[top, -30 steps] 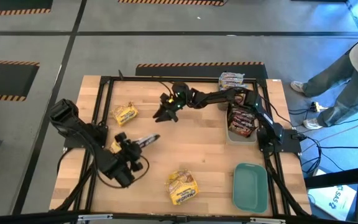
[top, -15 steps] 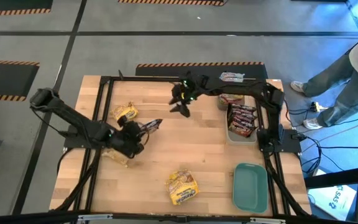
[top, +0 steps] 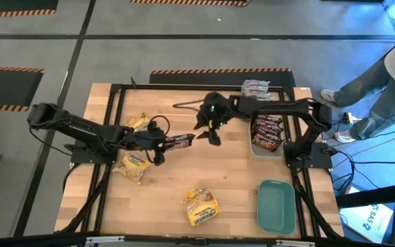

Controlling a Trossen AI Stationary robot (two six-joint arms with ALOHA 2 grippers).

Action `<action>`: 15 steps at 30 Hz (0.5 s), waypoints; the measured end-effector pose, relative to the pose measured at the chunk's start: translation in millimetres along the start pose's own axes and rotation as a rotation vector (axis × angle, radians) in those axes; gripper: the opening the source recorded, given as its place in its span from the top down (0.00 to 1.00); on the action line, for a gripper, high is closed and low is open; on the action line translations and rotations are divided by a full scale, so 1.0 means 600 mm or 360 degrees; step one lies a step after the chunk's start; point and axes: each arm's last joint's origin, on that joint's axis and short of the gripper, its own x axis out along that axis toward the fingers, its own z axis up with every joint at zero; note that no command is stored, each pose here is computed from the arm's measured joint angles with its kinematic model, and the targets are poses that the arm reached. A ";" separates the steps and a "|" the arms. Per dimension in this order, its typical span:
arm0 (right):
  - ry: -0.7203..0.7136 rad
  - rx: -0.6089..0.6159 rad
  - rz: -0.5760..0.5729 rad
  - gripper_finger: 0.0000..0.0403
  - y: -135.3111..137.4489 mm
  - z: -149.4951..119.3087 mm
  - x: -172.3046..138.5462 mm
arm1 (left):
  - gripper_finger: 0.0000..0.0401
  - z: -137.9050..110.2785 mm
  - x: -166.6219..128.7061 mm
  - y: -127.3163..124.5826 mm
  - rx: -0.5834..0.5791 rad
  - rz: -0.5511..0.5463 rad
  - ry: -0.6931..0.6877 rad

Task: Sort Maruchan noodles
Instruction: Put the black noodle pack into the gray bin

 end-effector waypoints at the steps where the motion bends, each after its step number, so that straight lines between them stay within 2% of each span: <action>1: -0.0039 -0.0018 0.0005 0.51 0.005 0.002 0.008 | 0.64 0.001 0.005 0.001 0.0017 -0.0008 -0.0006; 4: -0.0134 -0.0074 0.0005 0.51 0.022 0.012 0.029 | 0.64 0.004 0.020 0.002 0.0037 -0.0015 -0.0026; 9: -0.0227 -0.0169 -0.0079 0.51 0.047 0.027 0.049 | 0.64 -0.007 0.043 0.008 0.0057 0.0003 0.0068; 15: -0.0253 -0.0199 -0.0386 0.51 0.059 0.037 0.056 | 0.64 -0.008 0.049 0.006 0.0028 0.0004 0.0068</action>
